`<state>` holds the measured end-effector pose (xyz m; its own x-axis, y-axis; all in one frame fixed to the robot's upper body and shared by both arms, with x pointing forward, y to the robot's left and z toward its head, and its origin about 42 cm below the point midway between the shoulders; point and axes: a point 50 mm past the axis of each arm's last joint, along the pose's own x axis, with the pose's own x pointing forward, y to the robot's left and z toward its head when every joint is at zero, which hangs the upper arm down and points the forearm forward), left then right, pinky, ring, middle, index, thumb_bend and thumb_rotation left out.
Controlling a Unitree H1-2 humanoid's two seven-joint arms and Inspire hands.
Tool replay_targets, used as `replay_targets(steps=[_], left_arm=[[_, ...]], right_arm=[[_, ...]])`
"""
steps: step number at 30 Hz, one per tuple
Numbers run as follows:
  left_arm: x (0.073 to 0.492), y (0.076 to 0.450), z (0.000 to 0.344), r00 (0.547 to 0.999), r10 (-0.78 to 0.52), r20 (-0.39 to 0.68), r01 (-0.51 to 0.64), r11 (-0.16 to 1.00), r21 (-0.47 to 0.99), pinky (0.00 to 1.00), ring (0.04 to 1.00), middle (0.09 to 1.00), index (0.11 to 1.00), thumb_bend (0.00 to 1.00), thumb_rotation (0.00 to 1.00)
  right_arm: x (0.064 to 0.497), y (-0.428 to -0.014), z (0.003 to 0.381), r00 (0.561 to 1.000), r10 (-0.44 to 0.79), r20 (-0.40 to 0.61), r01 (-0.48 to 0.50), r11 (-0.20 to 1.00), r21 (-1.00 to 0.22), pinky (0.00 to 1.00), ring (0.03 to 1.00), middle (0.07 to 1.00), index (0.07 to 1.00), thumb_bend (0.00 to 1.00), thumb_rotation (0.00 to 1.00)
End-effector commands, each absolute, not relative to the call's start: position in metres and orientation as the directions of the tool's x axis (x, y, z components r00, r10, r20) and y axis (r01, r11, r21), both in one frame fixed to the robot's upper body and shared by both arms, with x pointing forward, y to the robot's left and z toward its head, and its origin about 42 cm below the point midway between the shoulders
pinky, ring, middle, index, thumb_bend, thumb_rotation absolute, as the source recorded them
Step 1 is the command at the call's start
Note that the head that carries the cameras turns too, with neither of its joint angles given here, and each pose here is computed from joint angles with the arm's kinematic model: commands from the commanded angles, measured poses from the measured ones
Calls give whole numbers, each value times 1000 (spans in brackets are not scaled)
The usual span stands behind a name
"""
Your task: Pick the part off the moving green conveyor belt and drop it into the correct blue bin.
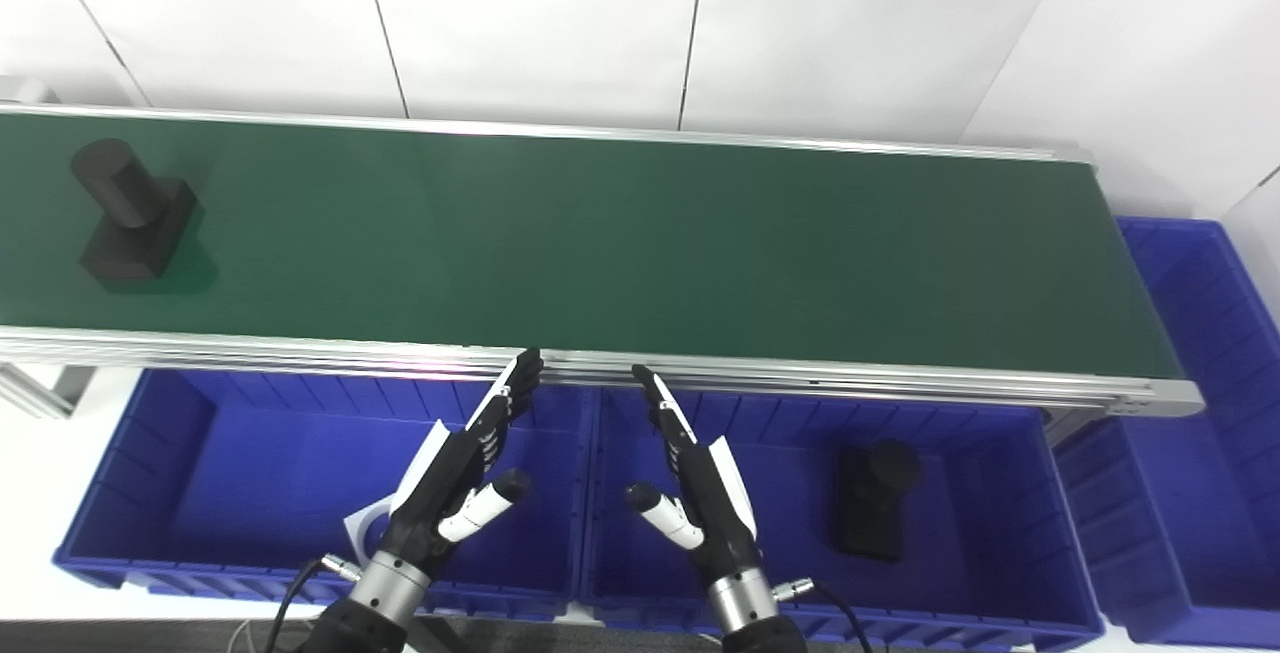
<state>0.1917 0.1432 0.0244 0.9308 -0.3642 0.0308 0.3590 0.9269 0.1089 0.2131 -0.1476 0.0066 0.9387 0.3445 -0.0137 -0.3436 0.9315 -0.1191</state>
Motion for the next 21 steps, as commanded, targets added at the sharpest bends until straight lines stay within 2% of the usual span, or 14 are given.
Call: replay_targets(steps=[1, 2, 5, 7, 21], left_arm=[[195, 143, 33, 926, -366, 95, 355, 928, 111, 1000, 1000, 1000, 1000, 850, 911], [195, 143, 33, 927, -362, 95, 351, 930, 111, 1000, 1000, 1000, 1000, 851, 920], [195, 143, 32, 932, -350, 94, 339, 934, 117, 1000, 1000, 1000, 1000, 928, 988], [194, 143, 32, 935, -343, 93, 331, 935, 127, 1000, 1000, 1000, 1000, 990, 999], [195, 143, 30, 936, -342, 90, 329, 935, 129, 1000, 1000, 1000, 1000, 1000, 1000]], right_arm=[[221, -142, 18, 935, 348, 59, -341, 934, -110, 978, 993, 995, 974, 984, 960], [221, -142, 18, 935, 350, 60, -343, 933, -104, 979, 995, 996, 975, 980, 969], [220, -142, 18, 933, 355, 59, -349, 933, -90, 993, 1000, 1000, 982, 978, 997], [220, -141, 18, 932, 358, 59, -353, 932, -78, 999, 1000, 1000, 984, 998, 1000], [220, -141, 18, 927, 369, 58, -364, 928, -81, 1000, 1000, 1000, 992, 1000, 1000]])
